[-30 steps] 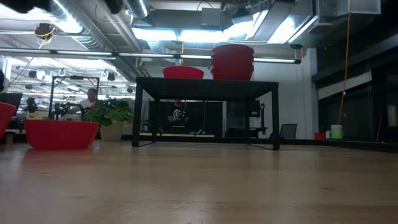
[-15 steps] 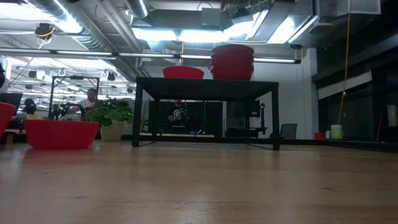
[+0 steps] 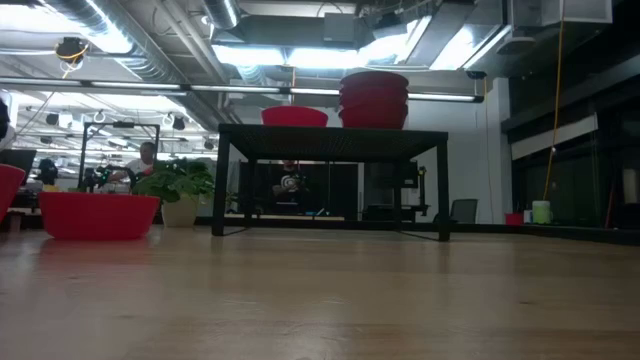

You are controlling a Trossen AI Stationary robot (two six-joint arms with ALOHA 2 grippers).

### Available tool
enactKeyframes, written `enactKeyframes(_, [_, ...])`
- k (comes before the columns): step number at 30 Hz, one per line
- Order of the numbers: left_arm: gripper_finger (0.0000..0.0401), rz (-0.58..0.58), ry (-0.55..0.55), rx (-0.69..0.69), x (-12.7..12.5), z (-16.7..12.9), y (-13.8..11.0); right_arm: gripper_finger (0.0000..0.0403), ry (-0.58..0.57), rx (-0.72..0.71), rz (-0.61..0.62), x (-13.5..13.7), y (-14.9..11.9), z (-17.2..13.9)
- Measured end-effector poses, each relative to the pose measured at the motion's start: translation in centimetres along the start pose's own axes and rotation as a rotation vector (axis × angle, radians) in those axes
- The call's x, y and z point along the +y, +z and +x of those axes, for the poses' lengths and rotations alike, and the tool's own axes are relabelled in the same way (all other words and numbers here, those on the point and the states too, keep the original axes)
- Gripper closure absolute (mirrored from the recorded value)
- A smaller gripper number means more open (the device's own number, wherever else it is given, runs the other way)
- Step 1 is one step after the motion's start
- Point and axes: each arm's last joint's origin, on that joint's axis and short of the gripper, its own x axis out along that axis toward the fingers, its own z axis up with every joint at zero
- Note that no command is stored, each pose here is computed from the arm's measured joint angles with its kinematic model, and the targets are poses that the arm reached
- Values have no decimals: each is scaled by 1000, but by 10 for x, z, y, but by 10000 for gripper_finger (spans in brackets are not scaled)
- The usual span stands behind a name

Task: Pick & Place Mini bowls
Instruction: Stack the red bowl on the top of the red bowl on the shelf

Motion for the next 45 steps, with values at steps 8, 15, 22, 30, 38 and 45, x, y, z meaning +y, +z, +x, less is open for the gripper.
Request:
enactKeyframes(8, [212, 15, -111, 50, 4, 24, -1, 398, 28, 6, 3, 1, 1, 0])
enactKeyframes(15, [257, 30, -166, 71, 0, 26, 0, 398, 44, 9, -9, 2, 1, 0])
enactKeyframes(22, [340, 29, -171, 62, -1, 26, 1, 398, 44, 8, -43, 2, 1, 0])
enactKeyframes(30, [389, 33, -184, 67, -2, 26, 2, 398, 41, 17, -59, 1, -1, 0])
enactKeyframes(38, [394, 50, -200, 59, -4, 25, 3, 338, -60, -8, 36, -7, -5, 1])
enactKeyframes(45, [397, 31, -194, 58, -4, 26, 3, 241, -82, -10, 68, -9, -7, 2])
